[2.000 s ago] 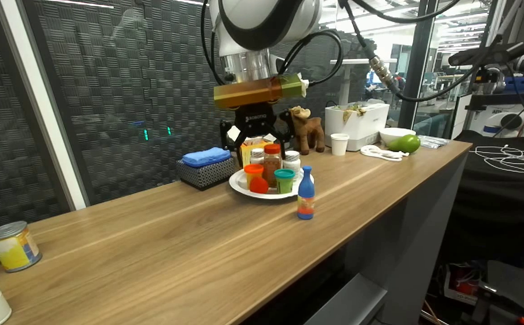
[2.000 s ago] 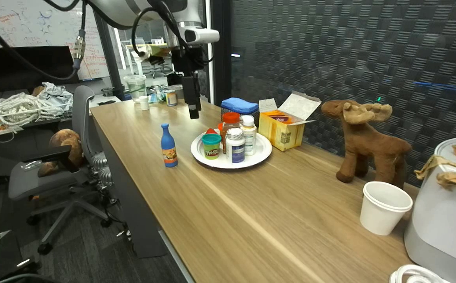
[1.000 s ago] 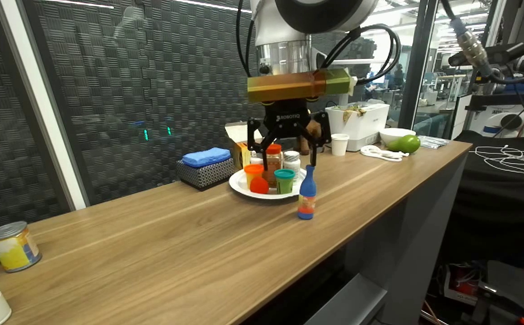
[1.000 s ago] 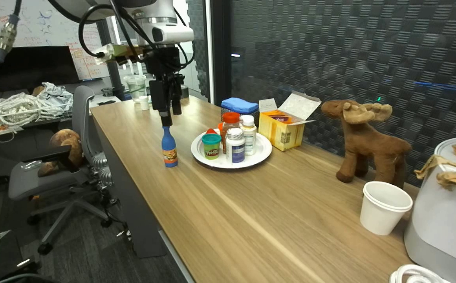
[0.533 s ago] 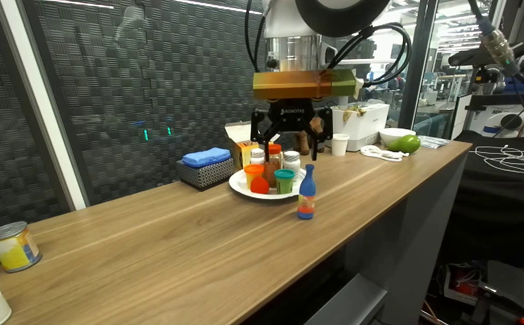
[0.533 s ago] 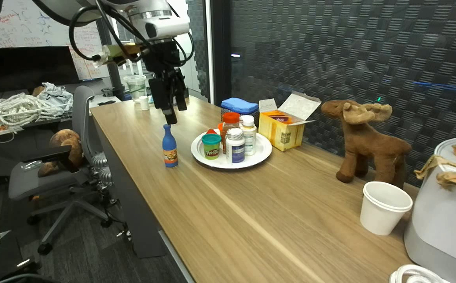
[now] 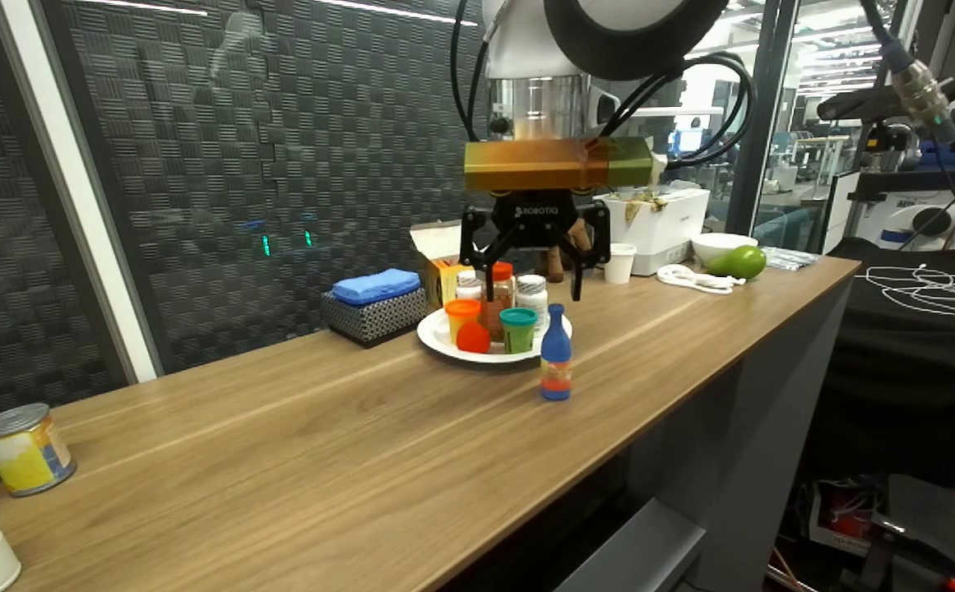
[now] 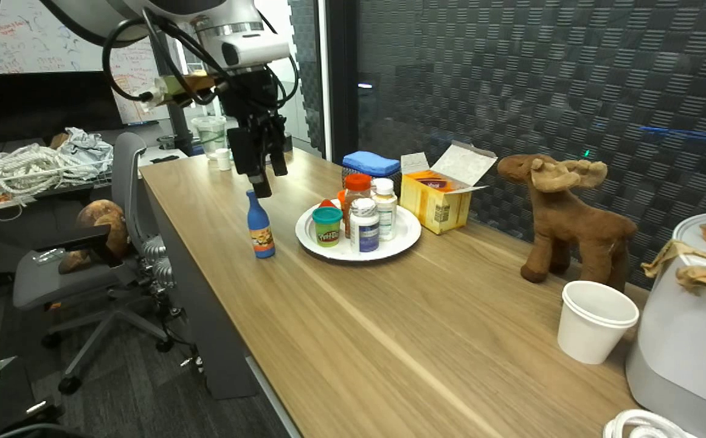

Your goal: Put all the items surrounding the plate on to the plate.

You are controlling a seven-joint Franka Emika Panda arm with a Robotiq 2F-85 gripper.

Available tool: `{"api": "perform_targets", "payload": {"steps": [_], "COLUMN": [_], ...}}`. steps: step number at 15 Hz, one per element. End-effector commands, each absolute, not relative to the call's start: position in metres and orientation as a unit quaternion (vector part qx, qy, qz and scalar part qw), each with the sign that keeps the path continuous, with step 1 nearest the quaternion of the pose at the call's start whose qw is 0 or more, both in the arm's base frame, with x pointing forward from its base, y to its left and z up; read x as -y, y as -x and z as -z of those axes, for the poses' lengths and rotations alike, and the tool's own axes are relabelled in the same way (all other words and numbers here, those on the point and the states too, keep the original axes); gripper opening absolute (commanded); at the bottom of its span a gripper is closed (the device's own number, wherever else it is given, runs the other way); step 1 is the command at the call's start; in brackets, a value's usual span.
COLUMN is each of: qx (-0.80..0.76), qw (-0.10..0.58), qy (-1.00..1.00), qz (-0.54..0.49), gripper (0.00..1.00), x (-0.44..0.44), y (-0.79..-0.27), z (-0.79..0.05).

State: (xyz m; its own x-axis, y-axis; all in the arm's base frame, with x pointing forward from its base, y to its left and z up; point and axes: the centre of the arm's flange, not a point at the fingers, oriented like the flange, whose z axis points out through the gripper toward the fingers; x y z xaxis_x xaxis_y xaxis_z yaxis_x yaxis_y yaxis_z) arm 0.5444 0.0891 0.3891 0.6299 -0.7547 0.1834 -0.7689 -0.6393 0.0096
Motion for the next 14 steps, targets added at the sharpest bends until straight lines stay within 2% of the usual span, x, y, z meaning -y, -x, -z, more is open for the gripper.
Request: {"api": "perform_targets", "payload": {"steps": [1,8,9,10,11,14], "qx": [0.430,0.449,0.453,0.455,0.457,0.460], "qw": [0.038,0.020,0.018,0.017,0.017,0.024], "qy": [-0.898,-0.892,-0.890,-0.889,-0.888,-0.887], "qz": [-0.082,-0.050,-0.048,-0.047,-0.045,-0.040], "gripper": [1.00,1.00,0.75,0.74,0.68,0.42], "x": [-0.0890,-0.0903,-0.0907,-0.0906,-0.0907,-0.0909], "y": [-0.5325,-0.5276,-0.5271,-0.5266,-0.5265,-0.5257], "z": [-0.3926,-0.3859,-0.3855,-0.3858,-0.3855,-0.3844]}}
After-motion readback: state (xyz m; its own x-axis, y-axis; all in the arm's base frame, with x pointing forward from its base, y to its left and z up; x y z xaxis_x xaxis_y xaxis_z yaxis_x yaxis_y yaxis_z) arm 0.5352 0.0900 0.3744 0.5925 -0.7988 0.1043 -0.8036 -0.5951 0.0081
